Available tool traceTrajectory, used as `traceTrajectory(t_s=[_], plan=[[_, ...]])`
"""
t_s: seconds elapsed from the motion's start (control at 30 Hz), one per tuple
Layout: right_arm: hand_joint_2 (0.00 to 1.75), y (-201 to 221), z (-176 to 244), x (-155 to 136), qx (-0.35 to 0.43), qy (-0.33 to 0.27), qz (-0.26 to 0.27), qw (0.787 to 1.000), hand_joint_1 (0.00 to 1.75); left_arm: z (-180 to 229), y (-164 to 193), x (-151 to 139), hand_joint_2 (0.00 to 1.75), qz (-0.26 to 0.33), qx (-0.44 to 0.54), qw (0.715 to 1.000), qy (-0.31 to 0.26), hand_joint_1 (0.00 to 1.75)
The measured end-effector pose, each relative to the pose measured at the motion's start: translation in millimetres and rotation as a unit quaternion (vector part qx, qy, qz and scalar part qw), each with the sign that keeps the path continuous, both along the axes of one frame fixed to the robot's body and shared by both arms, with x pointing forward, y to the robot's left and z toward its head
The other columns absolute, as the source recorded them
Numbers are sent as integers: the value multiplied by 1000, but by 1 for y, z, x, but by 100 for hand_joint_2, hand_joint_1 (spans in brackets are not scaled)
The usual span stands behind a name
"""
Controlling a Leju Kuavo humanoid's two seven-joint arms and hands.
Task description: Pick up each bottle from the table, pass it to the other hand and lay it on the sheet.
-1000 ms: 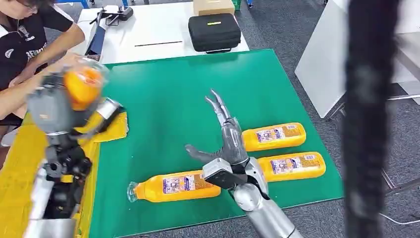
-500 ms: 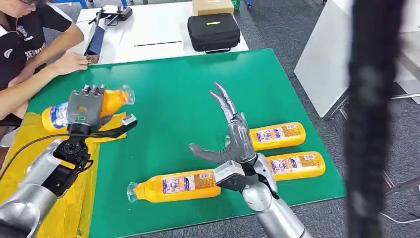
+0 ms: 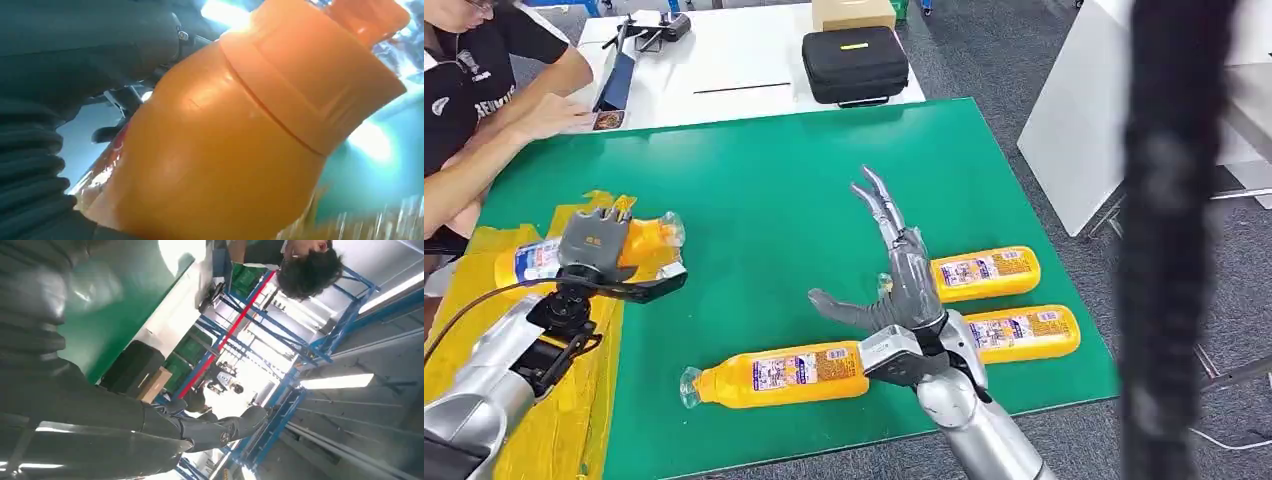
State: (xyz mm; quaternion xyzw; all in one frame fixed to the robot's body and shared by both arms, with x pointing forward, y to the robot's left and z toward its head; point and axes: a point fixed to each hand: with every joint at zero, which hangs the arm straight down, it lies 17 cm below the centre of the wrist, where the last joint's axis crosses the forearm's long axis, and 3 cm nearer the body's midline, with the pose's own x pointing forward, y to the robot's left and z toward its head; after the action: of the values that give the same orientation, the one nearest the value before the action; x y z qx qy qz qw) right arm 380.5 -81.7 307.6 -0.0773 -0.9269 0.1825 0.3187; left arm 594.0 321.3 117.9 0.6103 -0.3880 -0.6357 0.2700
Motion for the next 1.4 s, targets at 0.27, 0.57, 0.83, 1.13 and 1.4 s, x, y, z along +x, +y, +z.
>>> traceTrajectory(t_s=[0.27,0.57,0.83,1.13,1.4], plan=[[175,7,-8,5,-27,20,0,999,0,-20,25,-5,175,61,-40,997,27,0],[175,26,-30,3,-93,38,18,995,0,-22,19,-9,175,62,-130,989,16,0],[175,64,-68,-14,-194,63,93,975,0,-12,-3,-8,175,35,-292,956,8,0],[175,84,-102,-34,-295,60,142,943,0,24,-61,-11,175,-55,-527,848,-9,0],[175,88,-146,-33,-374,80,137,914,0,61,-78,-26,175,-88,-658,747,-33,0]])
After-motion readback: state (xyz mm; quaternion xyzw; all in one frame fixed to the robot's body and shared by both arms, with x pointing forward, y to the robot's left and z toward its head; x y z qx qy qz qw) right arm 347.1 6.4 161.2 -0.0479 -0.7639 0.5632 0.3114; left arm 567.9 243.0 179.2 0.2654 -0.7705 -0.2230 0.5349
